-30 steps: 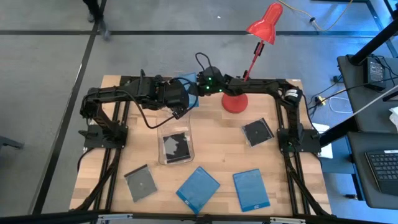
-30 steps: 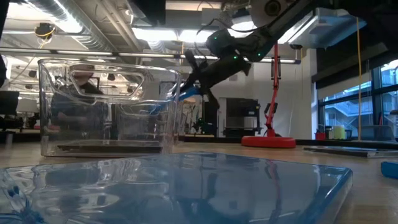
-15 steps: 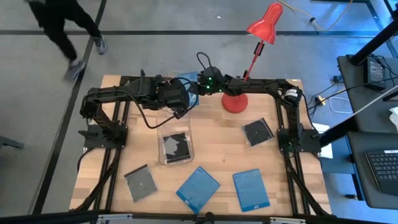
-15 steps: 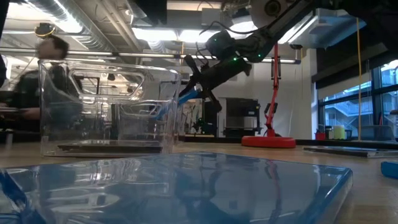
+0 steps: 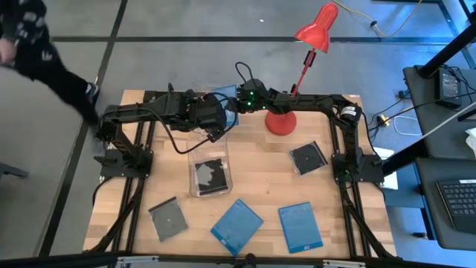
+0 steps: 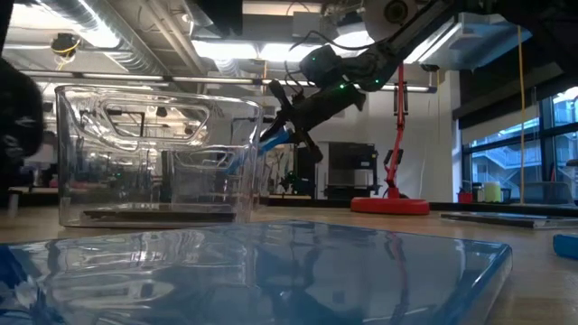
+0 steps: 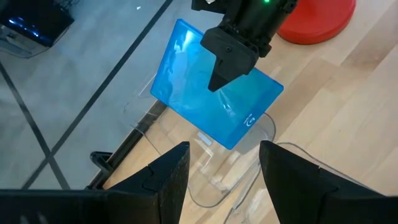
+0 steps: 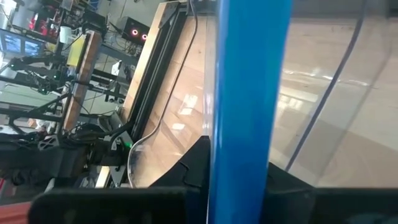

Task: Pick & place jewel cases by type
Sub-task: Put the top left blue cd case into the top transparent bin

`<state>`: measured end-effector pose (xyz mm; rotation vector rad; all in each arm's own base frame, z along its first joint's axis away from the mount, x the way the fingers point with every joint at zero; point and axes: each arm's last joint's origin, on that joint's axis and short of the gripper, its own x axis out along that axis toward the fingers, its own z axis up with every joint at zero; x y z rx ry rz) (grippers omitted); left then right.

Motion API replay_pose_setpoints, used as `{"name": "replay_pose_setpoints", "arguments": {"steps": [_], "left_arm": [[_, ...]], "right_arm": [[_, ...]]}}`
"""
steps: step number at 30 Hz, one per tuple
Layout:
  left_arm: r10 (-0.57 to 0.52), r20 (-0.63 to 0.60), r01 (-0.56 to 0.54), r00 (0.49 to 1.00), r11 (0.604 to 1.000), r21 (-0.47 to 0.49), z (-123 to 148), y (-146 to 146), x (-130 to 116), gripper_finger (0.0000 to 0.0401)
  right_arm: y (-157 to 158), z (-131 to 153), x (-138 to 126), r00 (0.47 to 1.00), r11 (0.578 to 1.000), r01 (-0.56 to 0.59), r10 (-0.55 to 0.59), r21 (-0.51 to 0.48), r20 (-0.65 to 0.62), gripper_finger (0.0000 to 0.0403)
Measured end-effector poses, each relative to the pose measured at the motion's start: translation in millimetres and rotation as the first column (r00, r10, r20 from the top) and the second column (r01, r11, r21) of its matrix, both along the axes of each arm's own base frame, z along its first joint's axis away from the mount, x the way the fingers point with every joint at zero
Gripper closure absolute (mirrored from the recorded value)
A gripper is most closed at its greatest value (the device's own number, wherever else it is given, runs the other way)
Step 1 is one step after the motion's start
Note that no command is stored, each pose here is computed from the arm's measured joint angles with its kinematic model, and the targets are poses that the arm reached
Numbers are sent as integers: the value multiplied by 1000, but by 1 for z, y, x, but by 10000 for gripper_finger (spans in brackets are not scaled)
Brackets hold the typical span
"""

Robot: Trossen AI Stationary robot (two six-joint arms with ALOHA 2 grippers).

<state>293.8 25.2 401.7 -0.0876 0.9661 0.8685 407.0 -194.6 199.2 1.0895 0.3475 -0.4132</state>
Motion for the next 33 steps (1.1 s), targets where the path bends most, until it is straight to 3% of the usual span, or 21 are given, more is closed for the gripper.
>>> {"name": "replay_pose_setpoints", "arguments": {"steps": [11,22,33], "left_arm": [[0,-1,0,1000,1000,1,0,0,0,210],[-13,-12,13,1000,1000,7,0,0,0,210],[-14,-12,14,1000,1000,7,0,0,0,210]], "right_arm": [[-1,-1,0,999,999,33,-33,-18,-14,349],[0,-3,-2,999,1000,31,-31,3,-40,259],[1,-6,-3,996,994,76,-71,83,-56,253]]}}
